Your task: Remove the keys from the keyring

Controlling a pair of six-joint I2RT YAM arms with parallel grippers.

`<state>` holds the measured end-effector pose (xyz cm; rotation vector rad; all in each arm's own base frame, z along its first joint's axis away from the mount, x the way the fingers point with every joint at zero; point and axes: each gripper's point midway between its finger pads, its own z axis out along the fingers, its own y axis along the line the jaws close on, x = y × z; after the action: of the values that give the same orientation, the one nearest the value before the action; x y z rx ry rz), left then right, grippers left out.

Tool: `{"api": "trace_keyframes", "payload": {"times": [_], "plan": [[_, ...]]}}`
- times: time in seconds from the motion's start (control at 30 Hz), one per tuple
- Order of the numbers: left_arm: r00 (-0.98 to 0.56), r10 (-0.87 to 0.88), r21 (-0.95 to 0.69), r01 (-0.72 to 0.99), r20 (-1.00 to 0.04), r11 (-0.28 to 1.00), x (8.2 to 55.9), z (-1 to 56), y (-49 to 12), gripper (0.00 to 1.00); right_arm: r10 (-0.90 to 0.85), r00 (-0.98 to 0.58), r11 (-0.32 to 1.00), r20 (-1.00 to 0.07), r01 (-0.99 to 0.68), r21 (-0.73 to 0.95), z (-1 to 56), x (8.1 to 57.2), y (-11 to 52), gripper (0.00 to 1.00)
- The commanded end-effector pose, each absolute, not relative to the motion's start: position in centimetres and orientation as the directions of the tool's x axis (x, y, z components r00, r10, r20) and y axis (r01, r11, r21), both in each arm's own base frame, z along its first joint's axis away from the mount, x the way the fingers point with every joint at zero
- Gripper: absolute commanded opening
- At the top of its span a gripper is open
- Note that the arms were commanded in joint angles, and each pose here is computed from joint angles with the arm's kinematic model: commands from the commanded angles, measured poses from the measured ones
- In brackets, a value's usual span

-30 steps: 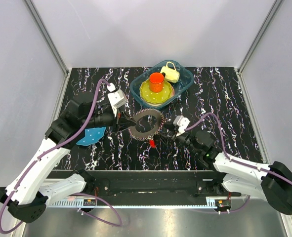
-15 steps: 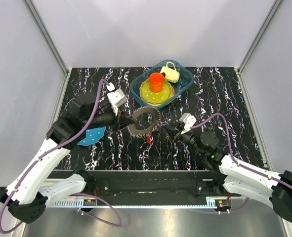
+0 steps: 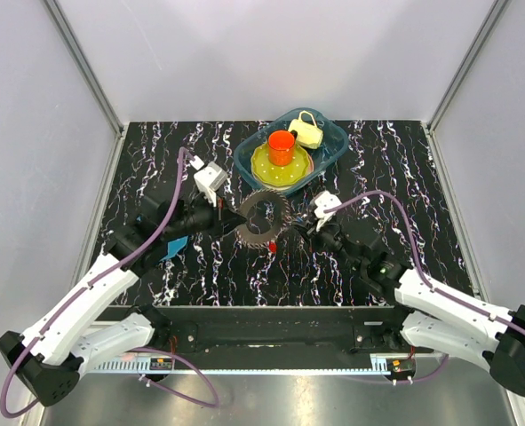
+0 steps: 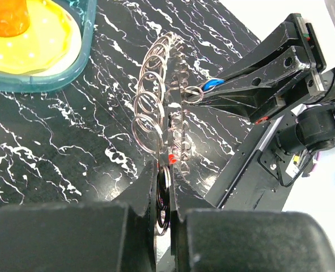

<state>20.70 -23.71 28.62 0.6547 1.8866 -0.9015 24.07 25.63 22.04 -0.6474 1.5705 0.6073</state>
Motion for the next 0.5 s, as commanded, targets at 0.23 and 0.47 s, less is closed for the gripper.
{"api": "trace_keyframes", "payload": {"times": [0.23, 0.47], "plan": [[-0.6, -0.258, -0.618, 0.532, -0.757, 0.578, 21.5, 29.7, -22.9, 0.0, -0.102, -0.164, 0.678, -0.981, -0.733, 0.052, 20.1, 25.1, 28.1, 0.0], [-0.508, -0.218, -0.509, 0.55, -0.833, 0.662, 22.6, 30.9, -21.4, 0.0, 0.032, -0.241, 0.626, -0.97, -0.752, 0.208, 20.4, 24.5, 30.1, 0.0]]}}
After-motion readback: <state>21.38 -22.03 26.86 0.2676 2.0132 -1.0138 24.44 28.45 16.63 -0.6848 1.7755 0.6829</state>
